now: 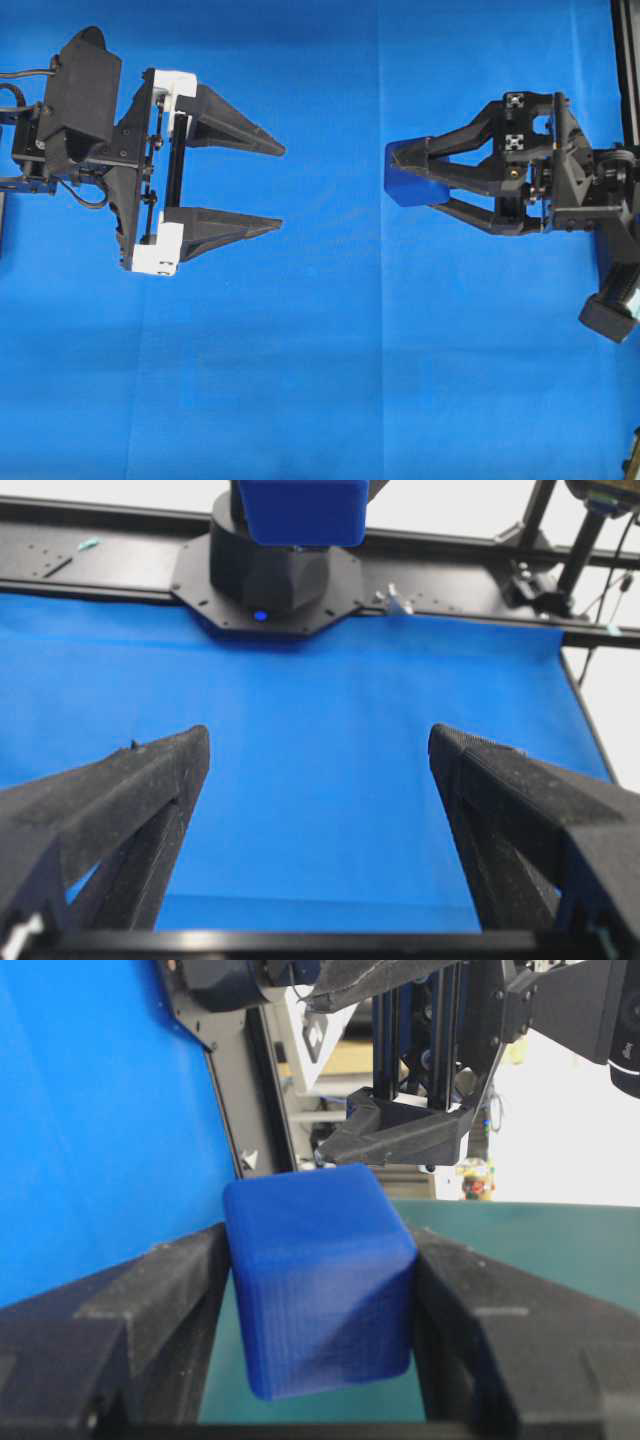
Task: Handover the blue block to the right arm after grasping it with the left arm, then place it in the designated position.
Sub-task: 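Open the left gripper and pull the cube away with the right gripper, then hold the cube in the right gripper and reorient it downward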
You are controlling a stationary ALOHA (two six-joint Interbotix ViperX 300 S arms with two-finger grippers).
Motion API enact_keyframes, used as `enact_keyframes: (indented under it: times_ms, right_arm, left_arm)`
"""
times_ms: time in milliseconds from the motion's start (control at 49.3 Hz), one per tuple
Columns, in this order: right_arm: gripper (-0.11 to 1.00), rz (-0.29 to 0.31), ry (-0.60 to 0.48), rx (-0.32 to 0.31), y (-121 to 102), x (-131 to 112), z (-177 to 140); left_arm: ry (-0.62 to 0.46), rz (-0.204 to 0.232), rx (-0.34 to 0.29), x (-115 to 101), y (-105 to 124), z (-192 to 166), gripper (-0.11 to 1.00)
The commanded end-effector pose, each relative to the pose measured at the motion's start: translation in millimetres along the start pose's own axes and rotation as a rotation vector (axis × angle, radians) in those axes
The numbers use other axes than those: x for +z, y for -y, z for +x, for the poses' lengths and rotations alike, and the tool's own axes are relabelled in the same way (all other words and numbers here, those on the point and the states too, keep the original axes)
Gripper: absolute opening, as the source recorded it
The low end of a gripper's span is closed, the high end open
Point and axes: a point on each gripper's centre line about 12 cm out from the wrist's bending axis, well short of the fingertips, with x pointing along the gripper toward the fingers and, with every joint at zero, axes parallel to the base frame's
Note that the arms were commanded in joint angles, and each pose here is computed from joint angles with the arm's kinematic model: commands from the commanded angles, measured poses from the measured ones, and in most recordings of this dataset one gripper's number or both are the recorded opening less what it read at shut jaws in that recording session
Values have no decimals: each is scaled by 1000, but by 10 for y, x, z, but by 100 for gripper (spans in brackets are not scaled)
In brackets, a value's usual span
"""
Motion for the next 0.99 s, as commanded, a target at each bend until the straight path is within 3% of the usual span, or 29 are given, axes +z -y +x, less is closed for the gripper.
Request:
enact_keyframes:
  times_ms: [0, 162, 264, 406, 466, 487, 568, 669, 831, 973]
  right_arm:
    - [47, 18, 12, -15, 60, 32, -13]
    - [46, 155, 16, -4, 48, 36, -13]
    - [46, 288, 19, 4, 40, 40, -13]
    - [46, 551, 23, 19, 27, 49, -14]
    - [46, 695, 23, 27, 21, 54, -14]
    - [46, 712, 23, 28, 21, 54, -14]
    - [45, 874, 16, 35, 15, 51, -18]
    - [45, 1010, -7, 40, 6, 35, -23]
    - [44, 1177, -32, 42, -7, 16, -28]
    - [43, 1227, -29, 39, 8, 22, -34]
  left_arm:
    - [35, 3, -5, 111, 16, -35, 93]
    - [36, 6, -5, 113, 17, -35, 93]
    - [36, 8, -5, 116, 17, -39, 93]
    - [36, 8, -5, 113, 17, -35, 93]
    - [36, 8, -7, 115, 22, -39, 93]
    - [36, 8, -5, 116, 17, -39, 93]
    - [36, 11, -5, 114, 17, -44, 93]
    - [38, 12, -6, 116, 17, -44, 93]
    - [36, 14, -6, 114, 17, -44, 93]
    - [36, 14, -6, 114, 17, -44, 93]
